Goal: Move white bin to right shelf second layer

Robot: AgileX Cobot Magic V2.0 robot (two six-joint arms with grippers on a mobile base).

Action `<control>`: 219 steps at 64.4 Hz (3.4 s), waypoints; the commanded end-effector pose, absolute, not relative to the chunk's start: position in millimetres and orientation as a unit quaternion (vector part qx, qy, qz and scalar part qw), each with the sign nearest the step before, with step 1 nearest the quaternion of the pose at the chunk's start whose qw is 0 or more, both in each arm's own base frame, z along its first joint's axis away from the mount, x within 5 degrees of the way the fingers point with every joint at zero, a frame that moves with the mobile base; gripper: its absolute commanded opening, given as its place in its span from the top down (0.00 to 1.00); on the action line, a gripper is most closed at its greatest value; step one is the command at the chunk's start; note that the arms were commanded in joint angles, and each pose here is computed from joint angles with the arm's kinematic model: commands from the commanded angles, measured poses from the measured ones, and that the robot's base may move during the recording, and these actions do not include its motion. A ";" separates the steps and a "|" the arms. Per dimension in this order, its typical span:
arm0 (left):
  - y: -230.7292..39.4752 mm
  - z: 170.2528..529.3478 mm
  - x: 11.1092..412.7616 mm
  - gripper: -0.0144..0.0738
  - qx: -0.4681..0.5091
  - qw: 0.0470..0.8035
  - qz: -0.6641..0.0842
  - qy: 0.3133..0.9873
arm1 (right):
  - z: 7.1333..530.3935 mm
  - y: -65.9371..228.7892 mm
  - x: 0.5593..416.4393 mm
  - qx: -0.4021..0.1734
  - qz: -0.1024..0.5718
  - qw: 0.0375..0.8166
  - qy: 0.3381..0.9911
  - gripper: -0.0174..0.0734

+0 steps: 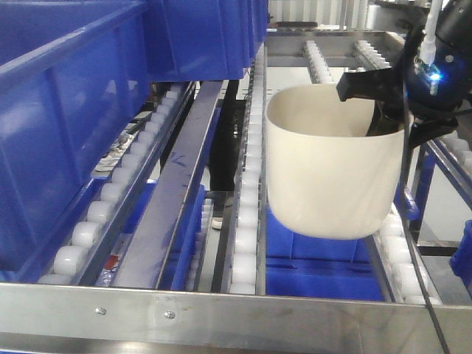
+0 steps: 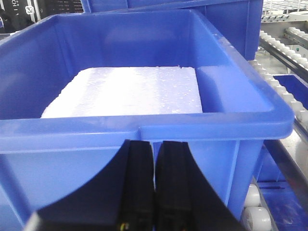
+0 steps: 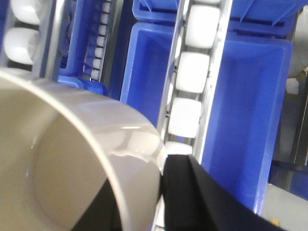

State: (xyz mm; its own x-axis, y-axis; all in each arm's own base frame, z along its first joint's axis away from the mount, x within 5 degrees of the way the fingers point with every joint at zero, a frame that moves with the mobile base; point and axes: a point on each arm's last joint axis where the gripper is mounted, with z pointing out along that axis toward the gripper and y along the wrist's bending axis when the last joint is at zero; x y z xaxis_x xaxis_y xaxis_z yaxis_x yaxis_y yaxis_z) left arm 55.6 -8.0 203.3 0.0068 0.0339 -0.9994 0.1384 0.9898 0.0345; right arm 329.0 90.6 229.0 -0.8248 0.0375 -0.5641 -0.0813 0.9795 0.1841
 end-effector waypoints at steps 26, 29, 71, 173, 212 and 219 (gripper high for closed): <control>-7.7 199.4 55.9 0.74 0.055 0.728 -0.040 0.682 | 252.5 92.8 335.7 -0.010 0.114 0.352 0.929 0.75; -7.7 199.4 55.9 0.74 0.055 0.728 -0.040 0.682 | 252.7 92.9 336.0 -0.010 0.115 0.354 0.928 0.74; -7.7 199.4 55.9 0.74 0.055 0.728 -0.040 0.682 | 260.7 93.8 340.3 -0.009 0.118 0.371 0.921 0.39; -7.7 199.4 55.9 0.74 0.055 0.728 -0.040 0.682 | 376.4 78.7 268.5 -0.014 0.165 0.522 0.836 0.45; -7.7 199.4 55.9 0.74 0.055 0.728 -0.040 0.682 | 361.0 34.1 123.7 -0.021 0.173 0.706 0.686 0.75; -7.7 199.4 55.9 0.74 0.055 0.728 -0.040 0.682 | 346.8 31.7 116.1 -0.019 0.174 0.718 0.674 0.75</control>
